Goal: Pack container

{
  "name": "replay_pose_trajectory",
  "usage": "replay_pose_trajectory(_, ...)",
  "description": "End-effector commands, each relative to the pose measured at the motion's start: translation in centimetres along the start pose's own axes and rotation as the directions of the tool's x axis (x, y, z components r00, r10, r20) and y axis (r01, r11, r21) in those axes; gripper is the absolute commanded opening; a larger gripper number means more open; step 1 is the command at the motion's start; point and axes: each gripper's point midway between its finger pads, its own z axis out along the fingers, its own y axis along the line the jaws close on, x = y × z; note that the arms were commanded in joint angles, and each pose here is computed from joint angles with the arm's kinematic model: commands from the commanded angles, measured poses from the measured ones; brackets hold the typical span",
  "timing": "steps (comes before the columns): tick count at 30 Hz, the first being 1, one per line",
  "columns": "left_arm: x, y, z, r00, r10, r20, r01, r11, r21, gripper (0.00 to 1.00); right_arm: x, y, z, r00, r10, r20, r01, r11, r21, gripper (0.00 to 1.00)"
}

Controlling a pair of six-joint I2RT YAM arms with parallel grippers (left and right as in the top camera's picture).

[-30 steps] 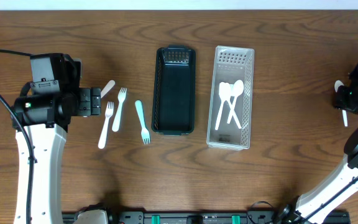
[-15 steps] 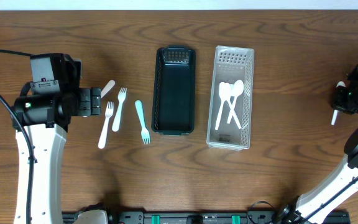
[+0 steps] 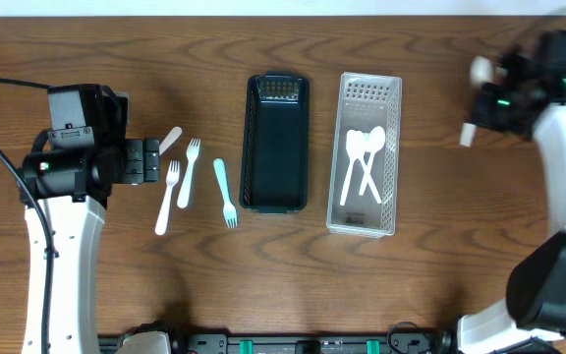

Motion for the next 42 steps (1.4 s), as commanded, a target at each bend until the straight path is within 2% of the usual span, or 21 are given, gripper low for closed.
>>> replay_pose_trajectory(1, -0.3, 0.4, -0.3, 1.0, 0.007, 0.01, -0.007, 1.0, -0.011, 0.98, 2.2, 5.4, 2.6, 0.996, -0.055, -0.074, 0.053, 0.998, -0.029, 0.01)
replay_pose_trajectory(5, -0.4, -0.9, -0.4, 0.999, -0.028, 0.017, 0.027, 0.998, 0.06, 0.98, 5.4, 9.8, 6.5, 0.975, -0.151, -0.163, 0.152, 0.988, -0.009, 0.01)
replay_pose_trajectory(9, -0.7, -2.6, -0.6, 0.997, -0.07, 0.023, 0.065, 0.984, 0.164, 0.98, 8.2, 11.9, 10.3, 0.955, -0.172, -0.242, 0.179, 0.984, 0.008, 0.02)
replay_pose_trajectory(10, -0.7, -2.8, -0.6, 0.997, -0.071, 0.023, 0.065, 0.983, 0.174, 0.98, 8.8, 12.4, 11.1, 0.95, -0.181, -0.255, 0.188, 0.982, 0.003, 0.13)
replay_pose_trajectory(12, -0.7, -2.8, -0.6, 0.996, -0.085, 0.021, 0.08, 0.981, 0.176, 0.98, 9.5, 13.0, 12.1, 0.942, -0.2, -0.271, 0.208, 0.978, -0.002, 0.43)
replay_pose_trajectory(13, -0.7, -2.8, -0.6, 0.996, -0.089, 0.02, 0.084, 0.981, 0.176, 0.98, 9.6, 13.2, 12.2, 0.94, -0.208, -0.271, 0.215, 0.977, -0.005, 0.49)
replay_pose_trajectory(16, -0.7, -2.7, -0.6, 0.996, -0.089, 0.021, 0.084, 0.982, 0.172, 0.98, 8.6, 13.6, 11.7, 0.949, -0.221, -0.223, 0.228, 0.974, 0.003, 0.51)
replay_pose_trajectory(20, -1.3, -2.6, -0.4, 0.989, -0.146, 0.033, 0.138, 0.975, 0.172, 0.98, 4.7, 12.8, 8.5, 0.974, -0.214, -0.079, 0.22, 0.973, 0.075, 0.55)
replay_pose_trajectory(26, -1.2, -1.4, 1.6, 0.965, -0.262, -0.016, 0.263, 0.961, 0.084, 0.98, -1.1, 6.9, 1.8, 0.987, -0.101, 0.125, 0.077, 0.98, 0.184, 0.66)
replay_pose_trajectory(29, -0.6, -1.6, 3.5, 0.959, -0.272, -0.078, 0.277, 0.958, 0.073, 0.98, -2.8, 1.1, -0.7, 0.984, 0.015, 0.179, -0.057, 0.971, 0.233, 0.73)
replay_pose_trajectory(32, -0.1, -1.9, 5.3, 0.944, -0.301, -0.137, 0.312, 0.948, 0.061, 0.98, -2.6, -5.3, -1.7, 0.972, 0.154, 0.176, -0.201, 0.936, 0.29, 0.75)
replay_pose_trajectory(36, 0.5, -2.3, 8.2, 0.932, -0.3, -0.204, 0.316, 0.948, 0.048, 0.99, 0.2, -12.3, -1.3, 0.938, 0.333, 0.1, -0.346, 0.865, 0.364, 0.79)
replay_pose_trajectory(38, 1.0, -2.6, 9.5, 0.935, -0.264, -0.236, 0.283, 0.958, 0.05, 0.96, 1.6, -14.3, -0.6, 0.917, 0.395, 0.055, -0.386, 0.844, 0.372, 0.78)
replay_pose_trajectory(41, 1.8, -2.9, 11.7, 0.96, -0.06, -0.274, 0.09, 0.991, 0.099, 0.93, 3.2, -15.9, 0.7, 0.88, 0.475, -0.009, -0.444, 0.828, 0.342, 0.73)
replay_pose_trajectory(42, 1.7, -2.9, 12.0, 0.962, -0.034, -0.271, 0.066, 0.992, 0.107, 0.93, 3.4, -16.0, 0.9, 0.875, 0.484, -0.019, -0.451, 0.827, 0.335, 0.72)
